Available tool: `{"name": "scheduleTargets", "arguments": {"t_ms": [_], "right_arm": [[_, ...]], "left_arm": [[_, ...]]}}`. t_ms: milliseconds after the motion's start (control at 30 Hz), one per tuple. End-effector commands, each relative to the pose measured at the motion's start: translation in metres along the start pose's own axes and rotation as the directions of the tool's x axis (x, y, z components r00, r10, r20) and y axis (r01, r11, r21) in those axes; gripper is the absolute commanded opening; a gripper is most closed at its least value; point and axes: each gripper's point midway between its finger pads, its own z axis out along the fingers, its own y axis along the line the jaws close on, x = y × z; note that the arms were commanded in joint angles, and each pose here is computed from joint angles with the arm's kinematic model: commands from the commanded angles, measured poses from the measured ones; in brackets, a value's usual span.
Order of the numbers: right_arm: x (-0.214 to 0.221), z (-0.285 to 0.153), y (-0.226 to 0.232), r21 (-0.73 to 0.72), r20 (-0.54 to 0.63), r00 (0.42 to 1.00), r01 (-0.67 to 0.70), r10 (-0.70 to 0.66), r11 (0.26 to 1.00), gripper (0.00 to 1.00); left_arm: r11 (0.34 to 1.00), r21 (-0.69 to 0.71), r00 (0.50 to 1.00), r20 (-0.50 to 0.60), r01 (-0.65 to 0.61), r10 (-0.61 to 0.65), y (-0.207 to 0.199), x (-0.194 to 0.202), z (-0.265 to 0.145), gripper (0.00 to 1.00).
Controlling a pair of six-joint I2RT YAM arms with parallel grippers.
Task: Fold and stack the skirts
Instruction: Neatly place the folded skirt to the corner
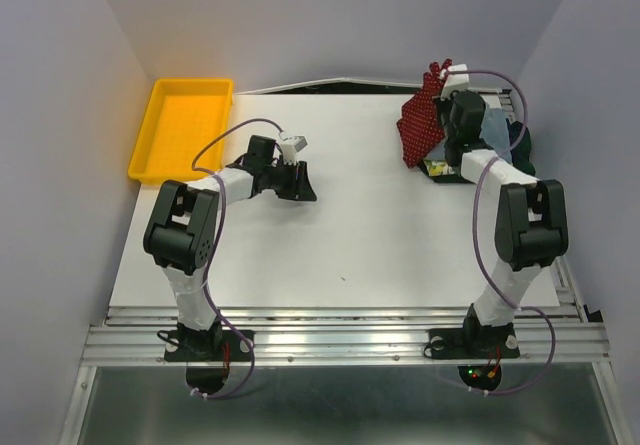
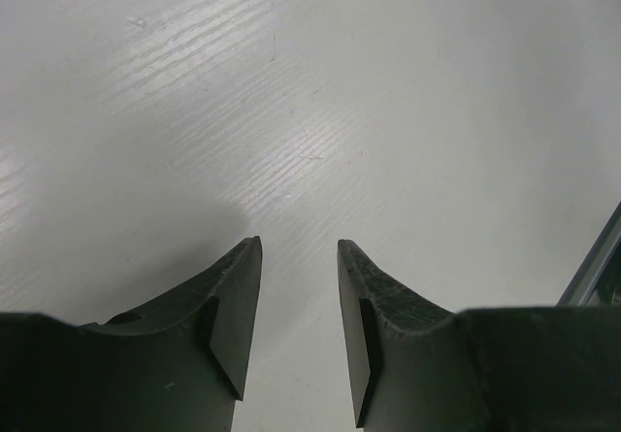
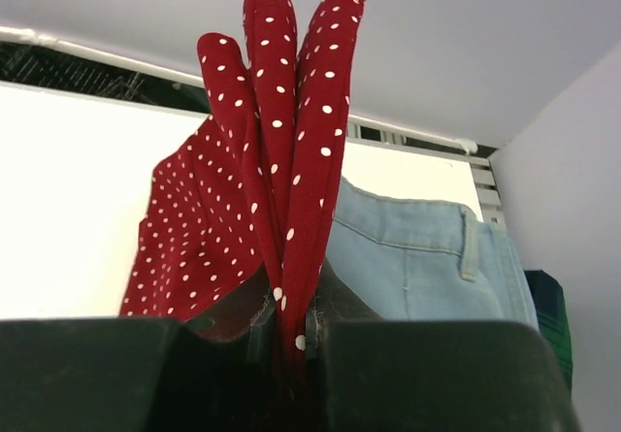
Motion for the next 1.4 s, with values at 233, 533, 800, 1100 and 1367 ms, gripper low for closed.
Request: {"name": "scheduleTargets", "arguments": {"t_ms": [233, 533, 800, 1100, 1367], "right_arm": [[-0.059, -0.008, -0.085, 0.070, 0.120, 0.974, -0.201, 0.192, 0.977, 0.01], [-0.017, -0.004, -0.136, 0.115, 0.055, 0.952, -0.306, 0.302, 0.945, 0.01], [0.029, -0.002, -0.165, 0.144, -0.003, 0.893, -0.445, 0.450, 0.884, 0.01], [0.094, 0.010, -0.165, 0.136, -0.125, 0.812, -0.555, 0.570, 0.820, 0.01], [0.109, 0.007, -0.178, 0.199, -0.145, 0.808, -0.541, 0.571, 0.817, 0.25]], "left_arm": [[0.998, 0.039, 0.998, 0.044, -0.056, 0.054, -0.012, -0.026, 0.000, 0.49], [0.997, 0.043, 0.998, 0.040, -0.056, 0.055, -0.012, -0.027, 0.001, 0.48], [0.997, 0.040, 0.998, 0.031, -0.064, 0.063, -0.012, -0.027, 0.000, 0.48], [0.997, 0.031, 0.997, 0.016, -0.073, 0.072, -0.012, -0.026, -0.004, 0.49], [0.993, 0.015, 0.992, 0.043, -0.120, 0.119, -0.019, -0.036, -0.016, 0.49]]}}
